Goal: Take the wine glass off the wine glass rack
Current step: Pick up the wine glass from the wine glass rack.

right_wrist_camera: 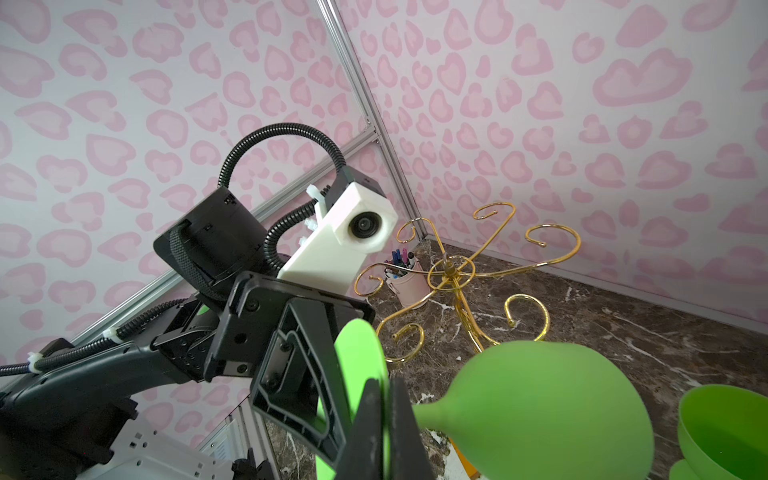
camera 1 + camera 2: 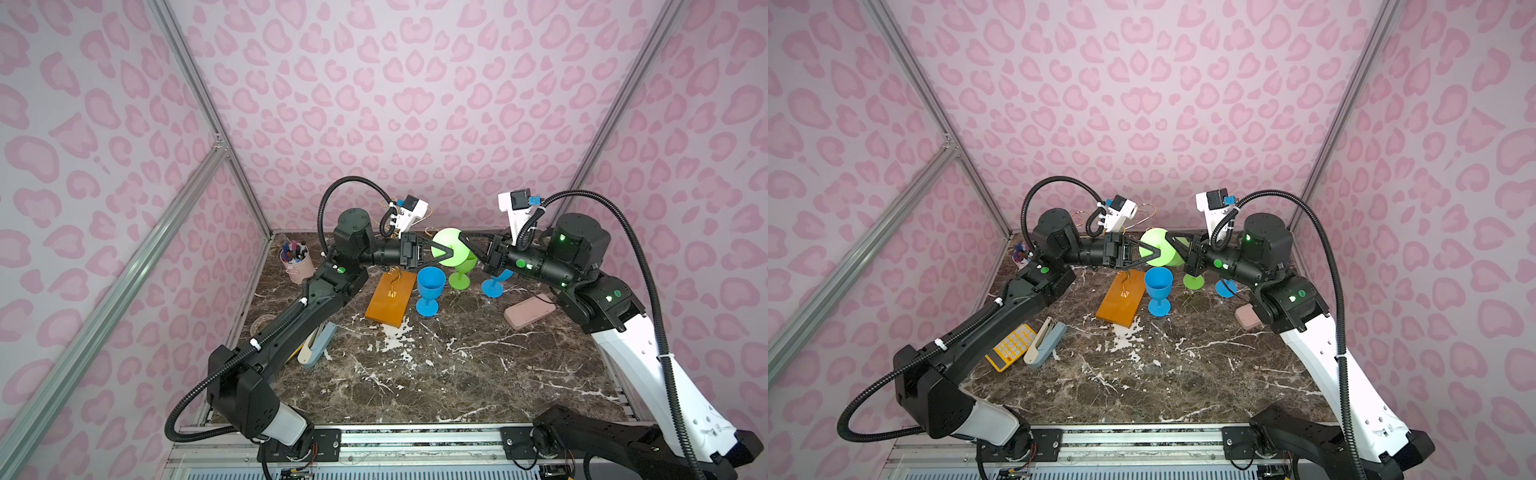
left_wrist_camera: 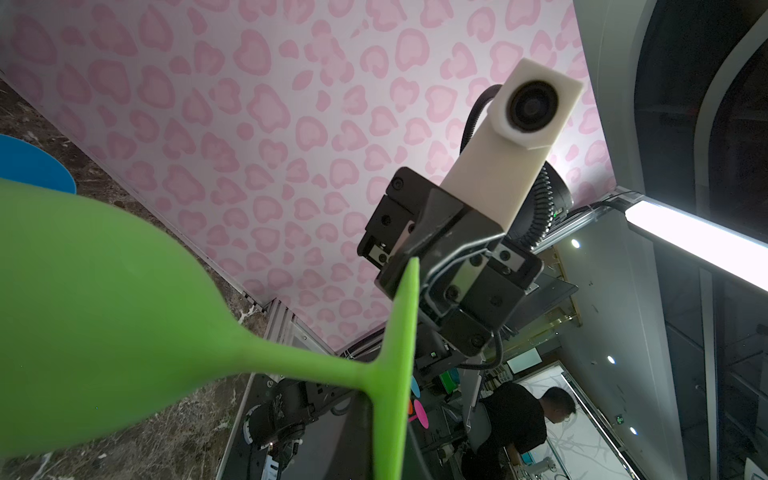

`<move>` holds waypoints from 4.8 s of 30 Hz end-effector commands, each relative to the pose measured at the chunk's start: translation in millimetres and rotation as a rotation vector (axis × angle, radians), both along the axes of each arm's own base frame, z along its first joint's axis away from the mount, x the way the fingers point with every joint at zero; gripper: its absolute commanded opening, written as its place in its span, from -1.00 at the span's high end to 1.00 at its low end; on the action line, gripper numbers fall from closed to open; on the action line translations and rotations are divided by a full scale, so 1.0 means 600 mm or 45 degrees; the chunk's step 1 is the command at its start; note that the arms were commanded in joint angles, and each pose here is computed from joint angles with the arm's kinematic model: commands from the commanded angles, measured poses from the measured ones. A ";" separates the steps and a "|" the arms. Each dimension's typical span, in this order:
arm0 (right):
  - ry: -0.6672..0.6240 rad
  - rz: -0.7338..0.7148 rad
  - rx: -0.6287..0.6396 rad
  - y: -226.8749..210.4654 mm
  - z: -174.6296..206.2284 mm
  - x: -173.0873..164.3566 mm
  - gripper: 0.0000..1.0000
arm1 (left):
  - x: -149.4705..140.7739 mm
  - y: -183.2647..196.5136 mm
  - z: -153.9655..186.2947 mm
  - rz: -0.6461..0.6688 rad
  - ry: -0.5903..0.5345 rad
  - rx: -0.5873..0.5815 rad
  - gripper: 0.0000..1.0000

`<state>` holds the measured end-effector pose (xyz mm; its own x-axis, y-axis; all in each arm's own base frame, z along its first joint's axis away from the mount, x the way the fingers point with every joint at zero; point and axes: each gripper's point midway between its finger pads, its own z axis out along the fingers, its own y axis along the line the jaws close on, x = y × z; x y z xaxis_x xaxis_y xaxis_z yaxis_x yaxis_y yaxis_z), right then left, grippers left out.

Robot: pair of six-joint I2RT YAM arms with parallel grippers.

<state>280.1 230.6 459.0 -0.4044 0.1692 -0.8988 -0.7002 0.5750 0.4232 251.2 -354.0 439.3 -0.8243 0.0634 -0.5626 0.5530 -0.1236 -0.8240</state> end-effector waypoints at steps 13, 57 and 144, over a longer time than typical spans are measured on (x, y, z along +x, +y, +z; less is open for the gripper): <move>0.086 -0.070 -0.015 -0.034 -0.043 0.013 0.95 | -0.020 -0.003 0.052 -0.048 -0.149 -0.113 0.92; -0.319 0.338 0.824 -0.159 0.032 0.038 -0.07 | -0.064 0.047 0.239 -0.144 -0.368 -0.389 0.93; -0.495 0.897 0.476 -0.010 0.131 0.097 1.00 | 0.127 0.113 0.217 -0.249 0.427 -0.822 0.64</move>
<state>345.8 222.0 535.4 -0.2183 0.3194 -0.9221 -0.9710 -0.1651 0.1728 338.5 -279.4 578.1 -0.8366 -0.3448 -0.4256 0.5362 -0.6741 -0.5079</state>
